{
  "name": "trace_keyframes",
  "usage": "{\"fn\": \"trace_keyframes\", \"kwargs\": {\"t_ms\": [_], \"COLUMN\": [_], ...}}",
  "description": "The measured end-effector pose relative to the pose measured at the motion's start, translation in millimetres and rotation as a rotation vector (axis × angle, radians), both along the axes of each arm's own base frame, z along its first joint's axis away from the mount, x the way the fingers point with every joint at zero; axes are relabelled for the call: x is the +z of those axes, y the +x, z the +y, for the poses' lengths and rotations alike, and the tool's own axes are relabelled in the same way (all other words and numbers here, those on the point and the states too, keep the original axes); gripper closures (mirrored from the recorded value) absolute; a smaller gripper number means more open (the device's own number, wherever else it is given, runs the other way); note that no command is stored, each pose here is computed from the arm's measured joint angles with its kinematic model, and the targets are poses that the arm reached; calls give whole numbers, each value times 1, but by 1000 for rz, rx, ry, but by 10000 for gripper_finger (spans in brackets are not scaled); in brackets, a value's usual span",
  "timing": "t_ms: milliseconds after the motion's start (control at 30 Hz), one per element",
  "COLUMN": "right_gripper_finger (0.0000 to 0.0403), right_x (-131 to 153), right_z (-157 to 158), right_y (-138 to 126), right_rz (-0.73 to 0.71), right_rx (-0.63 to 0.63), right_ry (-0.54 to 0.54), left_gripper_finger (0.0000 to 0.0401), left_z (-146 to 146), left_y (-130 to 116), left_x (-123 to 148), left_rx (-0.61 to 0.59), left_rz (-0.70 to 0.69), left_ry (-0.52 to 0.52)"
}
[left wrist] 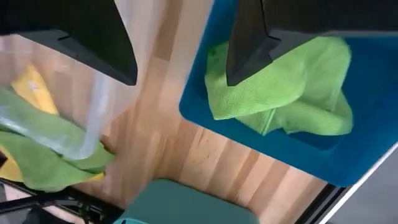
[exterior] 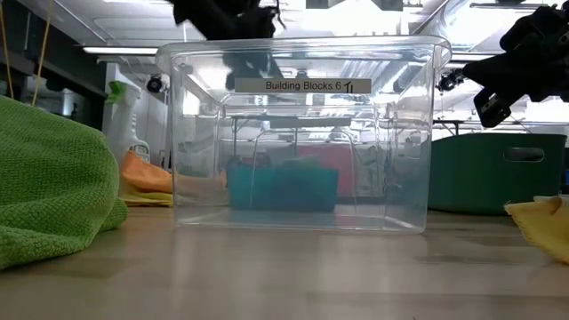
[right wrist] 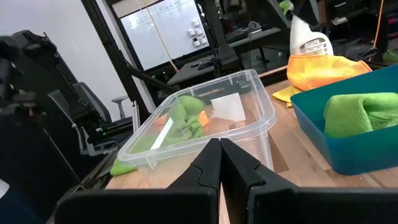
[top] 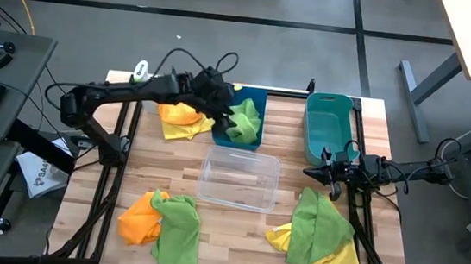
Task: Sort microfiber towel by color & place in baskets
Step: Put the right green microfiber cloth into the blue bin
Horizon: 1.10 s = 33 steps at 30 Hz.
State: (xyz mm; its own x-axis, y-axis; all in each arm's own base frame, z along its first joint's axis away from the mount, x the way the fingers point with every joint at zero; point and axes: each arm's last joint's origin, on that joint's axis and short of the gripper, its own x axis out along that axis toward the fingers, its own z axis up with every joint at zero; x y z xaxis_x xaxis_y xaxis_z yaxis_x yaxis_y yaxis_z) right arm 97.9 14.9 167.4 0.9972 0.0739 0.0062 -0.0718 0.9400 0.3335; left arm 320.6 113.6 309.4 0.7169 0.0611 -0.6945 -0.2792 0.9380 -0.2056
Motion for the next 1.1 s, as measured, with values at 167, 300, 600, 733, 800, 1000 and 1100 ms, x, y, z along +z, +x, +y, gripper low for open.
{"fn": "trace_keyframes", "kwargs": {"t_ms": [167,300,600,733,800,1000,1100], "right_gripper_finger": [402,402,402,402,402,402,401], "right_x": [3,25,78,128,152,197,206], "right_z": [-2,-6,-15,-15,-14,-9,-7], "right_y": [0,-4,-19,-10,1,33,40], "right_rz": [-29,-259,-724,-721,-681,-406,-169], "right_rx": [-67,-139,-275,-380,-466,-554,-539], "right_ry": [12,366,621,494,426,120,105], "left_gripper_finger": [162,162,162,162,162,162,162], "left_z": [-7,-17,-30,-33,-33,-33,-34], "left_y": [-14,-34,-79,-87,-88,-88,-90], "left_x": [51,84,118,116,115,116,116], "left_rx": [-9,-16,104,131,139,133,132], "left_rz": [-50,-206,-479,-542,-558,-580,-573], "left_ry": [-31,6,107,91,79,77,77]}}
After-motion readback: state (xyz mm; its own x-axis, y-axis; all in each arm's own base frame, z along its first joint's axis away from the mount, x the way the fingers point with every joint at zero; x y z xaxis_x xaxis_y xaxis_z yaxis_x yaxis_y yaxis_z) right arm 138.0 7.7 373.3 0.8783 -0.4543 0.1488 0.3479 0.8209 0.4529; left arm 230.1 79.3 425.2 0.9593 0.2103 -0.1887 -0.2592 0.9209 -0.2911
